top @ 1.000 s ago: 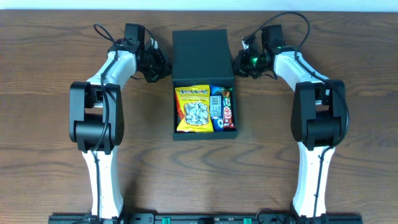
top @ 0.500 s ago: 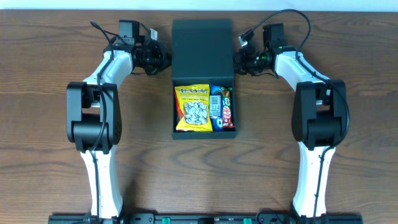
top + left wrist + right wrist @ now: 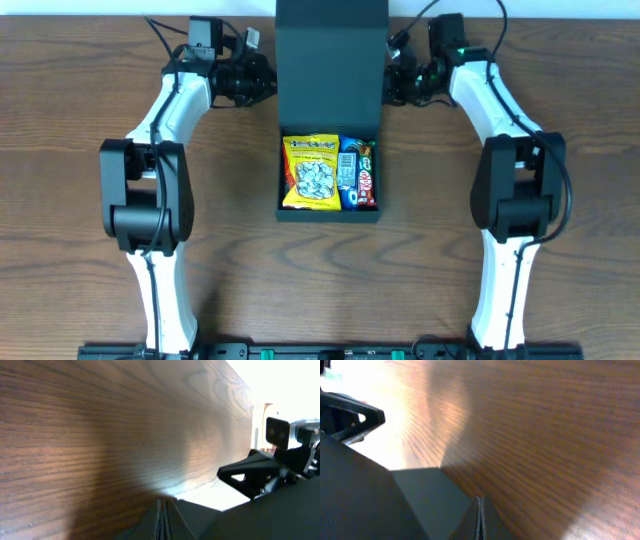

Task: Pack container
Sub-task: 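Raise both grippers to the back edge of the box lid, then push the lid forward with both grippers to close the box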

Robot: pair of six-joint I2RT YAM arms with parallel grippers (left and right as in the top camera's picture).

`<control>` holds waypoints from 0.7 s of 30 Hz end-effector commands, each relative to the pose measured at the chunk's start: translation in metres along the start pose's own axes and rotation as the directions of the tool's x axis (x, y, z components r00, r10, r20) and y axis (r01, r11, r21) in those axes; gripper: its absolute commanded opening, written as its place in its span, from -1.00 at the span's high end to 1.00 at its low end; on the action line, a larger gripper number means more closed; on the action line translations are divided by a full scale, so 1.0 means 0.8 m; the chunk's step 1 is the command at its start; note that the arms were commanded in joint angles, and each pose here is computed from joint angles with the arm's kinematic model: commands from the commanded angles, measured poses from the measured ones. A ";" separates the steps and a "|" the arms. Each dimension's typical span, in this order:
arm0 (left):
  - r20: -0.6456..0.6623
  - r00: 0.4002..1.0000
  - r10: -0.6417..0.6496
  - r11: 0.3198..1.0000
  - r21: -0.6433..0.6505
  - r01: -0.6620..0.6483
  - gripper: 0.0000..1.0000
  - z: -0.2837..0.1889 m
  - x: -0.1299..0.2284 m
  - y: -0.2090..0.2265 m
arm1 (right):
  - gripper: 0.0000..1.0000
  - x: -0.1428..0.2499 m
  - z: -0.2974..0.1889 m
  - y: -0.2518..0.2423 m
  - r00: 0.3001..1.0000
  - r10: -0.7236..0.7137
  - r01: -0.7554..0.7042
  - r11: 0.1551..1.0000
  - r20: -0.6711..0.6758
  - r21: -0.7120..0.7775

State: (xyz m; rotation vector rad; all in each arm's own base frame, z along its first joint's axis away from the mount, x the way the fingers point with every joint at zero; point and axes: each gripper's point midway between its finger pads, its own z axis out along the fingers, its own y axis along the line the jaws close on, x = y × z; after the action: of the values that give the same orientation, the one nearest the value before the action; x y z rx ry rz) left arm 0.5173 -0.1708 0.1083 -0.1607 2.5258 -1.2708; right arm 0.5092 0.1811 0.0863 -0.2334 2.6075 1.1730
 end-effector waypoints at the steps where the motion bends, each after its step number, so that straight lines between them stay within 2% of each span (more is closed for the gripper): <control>1: 0.036 0.987 0.156 0.986 0.049 -0.158 0.88 -0.028 -0.008 -0.059 | 0.97 -0.019 -0.027 0.044 0.989 -0.147 0.147 0.989 0.036 0.008; 11: 0.079 0.951 0.300 0.954 -0.037 -0.298 0.88 -0.071 -0.006 -0.088 | 0.97 -0.025 -0.067 0.076 0.973 -0.228 0.225 0.972 0.048 0.062; 21: 0.067 0.917 0.394 0.917 -0.090 -0.388 0.89 -0.101 0.008 -0.106 | 0.97 -0.017 -0.123 0.090 0.957 -0.287 0.271 0.932 0.037 0.240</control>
State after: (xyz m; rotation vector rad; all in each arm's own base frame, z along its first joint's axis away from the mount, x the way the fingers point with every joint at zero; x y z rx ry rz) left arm 0.4840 -0.1602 0.1932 0.1549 2.4432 -1.0380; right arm 0.4866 0.1602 0.1764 -0.4176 2.5768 0.8674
